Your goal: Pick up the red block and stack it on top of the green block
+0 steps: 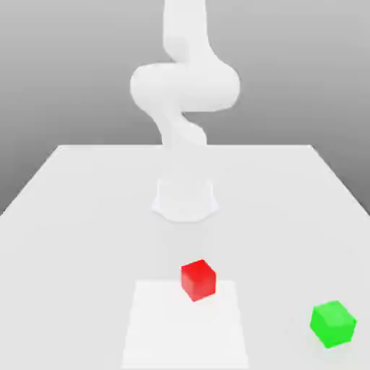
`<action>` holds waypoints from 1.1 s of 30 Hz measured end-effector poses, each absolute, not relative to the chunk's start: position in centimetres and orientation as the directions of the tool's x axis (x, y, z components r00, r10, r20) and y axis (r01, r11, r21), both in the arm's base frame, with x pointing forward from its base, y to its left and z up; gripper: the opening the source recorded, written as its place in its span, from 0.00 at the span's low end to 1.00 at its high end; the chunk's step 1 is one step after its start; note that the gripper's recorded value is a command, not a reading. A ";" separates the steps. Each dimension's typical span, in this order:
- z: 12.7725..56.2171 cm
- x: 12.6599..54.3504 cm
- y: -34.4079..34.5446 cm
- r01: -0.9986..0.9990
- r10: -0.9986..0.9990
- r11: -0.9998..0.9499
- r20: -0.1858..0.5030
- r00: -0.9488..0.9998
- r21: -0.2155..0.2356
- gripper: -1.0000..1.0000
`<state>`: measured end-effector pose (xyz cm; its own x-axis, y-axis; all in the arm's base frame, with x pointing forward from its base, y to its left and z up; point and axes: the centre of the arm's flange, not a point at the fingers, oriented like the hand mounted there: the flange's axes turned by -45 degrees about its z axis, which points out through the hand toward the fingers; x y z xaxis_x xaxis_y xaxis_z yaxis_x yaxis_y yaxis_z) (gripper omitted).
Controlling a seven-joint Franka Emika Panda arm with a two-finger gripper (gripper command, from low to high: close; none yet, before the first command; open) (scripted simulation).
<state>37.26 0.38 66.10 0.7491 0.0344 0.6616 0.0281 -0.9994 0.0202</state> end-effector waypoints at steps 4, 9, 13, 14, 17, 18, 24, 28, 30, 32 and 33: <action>56.2 40.6 1.1 0.113 0.129 -0.992 0.540 0.831 0.063 0.50; 43.6 41.3 1.8 0.232 0.246 -0.969 0.371 0.896 0.083 0.50; 33.5 39.0 2.3 0.338 0.345 -0.939 0.216 0.914 0.068 0.50; 31.0 38.0 2.3 0.367 0.371 -0.929 0.174 0.912 0.058 0.50; 23.3 34.7 2.6 0.444 0.444 -0.896 0.055 0.894 0.021 0.50; 20.9 33.9 2.6 0.460 0.460 -0.888 0.027 0.887 0.011 0.50; 14.7 32.8 2.6 0.477 0.477 -0.879 0.000 0.879 0.001 0.00; 14.7 32.8 2.6 0.476 0.476 -0.879 0.000 0.879 0.000 0.00; 14.4 32.8 2.6 0.476 0.476 -0.879 -0.001 0.879 0.000 0.00; 15.1 32.9 2.6 0.476 0.476 -0.879 -0.001 0.879 0.000 0.00; 15.8 32.9 2.6 0.476 0.476 -0.879 -0.001 0.879 0.000 0.00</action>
<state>32.91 2.63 15.78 0.8793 0.4763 -0.0007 0.4763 -0.8793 0.0000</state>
